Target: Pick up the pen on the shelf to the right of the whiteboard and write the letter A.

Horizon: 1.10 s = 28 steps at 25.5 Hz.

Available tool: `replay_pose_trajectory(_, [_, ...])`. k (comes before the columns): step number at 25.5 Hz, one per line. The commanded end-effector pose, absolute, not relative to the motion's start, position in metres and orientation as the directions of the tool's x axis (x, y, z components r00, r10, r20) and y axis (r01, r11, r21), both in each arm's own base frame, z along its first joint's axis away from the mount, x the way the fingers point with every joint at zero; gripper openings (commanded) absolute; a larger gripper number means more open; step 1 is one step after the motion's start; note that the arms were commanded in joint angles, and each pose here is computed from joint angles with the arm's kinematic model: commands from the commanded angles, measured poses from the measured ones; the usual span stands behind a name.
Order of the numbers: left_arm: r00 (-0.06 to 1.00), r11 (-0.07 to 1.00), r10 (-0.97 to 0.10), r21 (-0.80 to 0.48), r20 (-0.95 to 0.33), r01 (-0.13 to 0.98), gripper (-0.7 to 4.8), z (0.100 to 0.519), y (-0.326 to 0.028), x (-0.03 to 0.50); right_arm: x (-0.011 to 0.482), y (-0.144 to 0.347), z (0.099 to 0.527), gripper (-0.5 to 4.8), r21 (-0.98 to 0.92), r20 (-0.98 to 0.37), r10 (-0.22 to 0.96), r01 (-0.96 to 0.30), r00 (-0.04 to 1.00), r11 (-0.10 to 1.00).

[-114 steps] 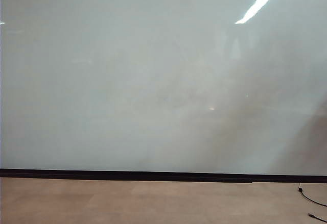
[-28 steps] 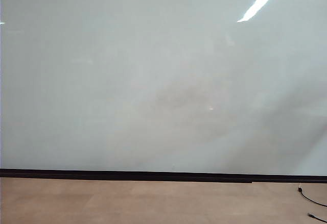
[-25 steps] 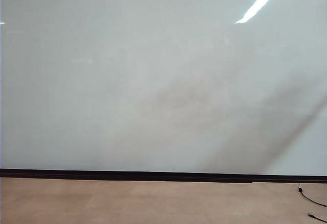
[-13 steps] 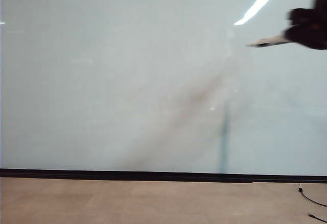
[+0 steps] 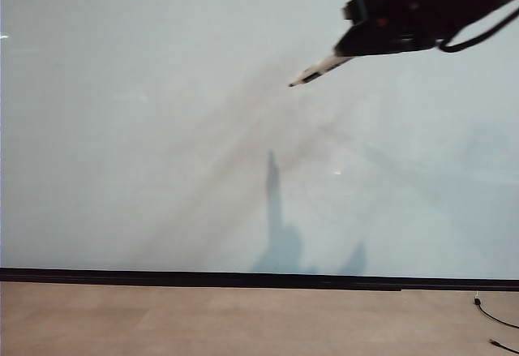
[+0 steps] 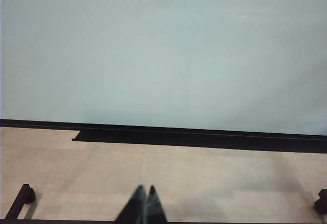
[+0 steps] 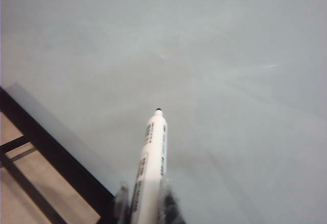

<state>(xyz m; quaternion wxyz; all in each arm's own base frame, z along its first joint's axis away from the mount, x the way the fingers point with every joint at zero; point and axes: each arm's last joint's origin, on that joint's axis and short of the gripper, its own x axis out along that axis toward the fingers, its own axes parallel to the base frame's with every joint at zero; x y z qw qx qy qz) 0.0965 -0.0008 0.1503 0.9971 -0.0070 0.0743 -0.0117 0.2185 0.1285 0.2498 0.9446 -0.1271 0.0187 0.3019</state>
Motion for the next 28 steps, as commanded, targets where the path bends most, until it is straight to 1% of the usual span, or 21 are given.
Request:
replay_pose_trajectory(1, [0.99,1.0,-0.025,-0.011,-0.138,0.023,-0.05,0.152,-0.001,0.097,0.227,0.143,0.252,-0.09,-0.23,-0.14,0.578,-0.594,0.804,0.771])
replay_pose_trajectory(6, [0.99,1.0,-0.024,-0.011,-0.138,0.023,-0.05,0.152,-0.001,0.097,0.24,0.164,0.251,-0.09,-0.231,-0.173,0.589,-0.614,0.789,0.755])
replay_pose_trajectory(13, [0.99,1.0,-0.025,-0.011,-0.138,0.024,-0.05,0.152,-0.001,0.097,0.258,0.186,0.258,-0.09,-0.262,-0.173,0.593,-0.617,0.787,0.742])
replay_pose_trajectory(21, [0.99,1.0,-0.025,-0.011,-0.138,0.023,-0.05,0.152,-0.001,0.097,0.265,0.192,0.267,-0.09,-0.283,-0.178,0.589,-0.615,0.788,0.736])
replay_pose_trajectory(25, [0.99,1.0,-0.025,-0.011,-0.138,0.023,-0.05,0.152,-0.001,0.097,0.266,0.191,0.268,-0.09,-0.292,-0.176,0.556,-0.583,0.812,0.758])
replay_pose_trajectory(28, [0.99,1.0,-0.025,-0.011,-0.138,0.023,-0.04,0.152,-0.001,0.097,0.266,0.192,0.268,-0.09,-0.293,-0.173,0.555,-0.58,0.814,0.76])
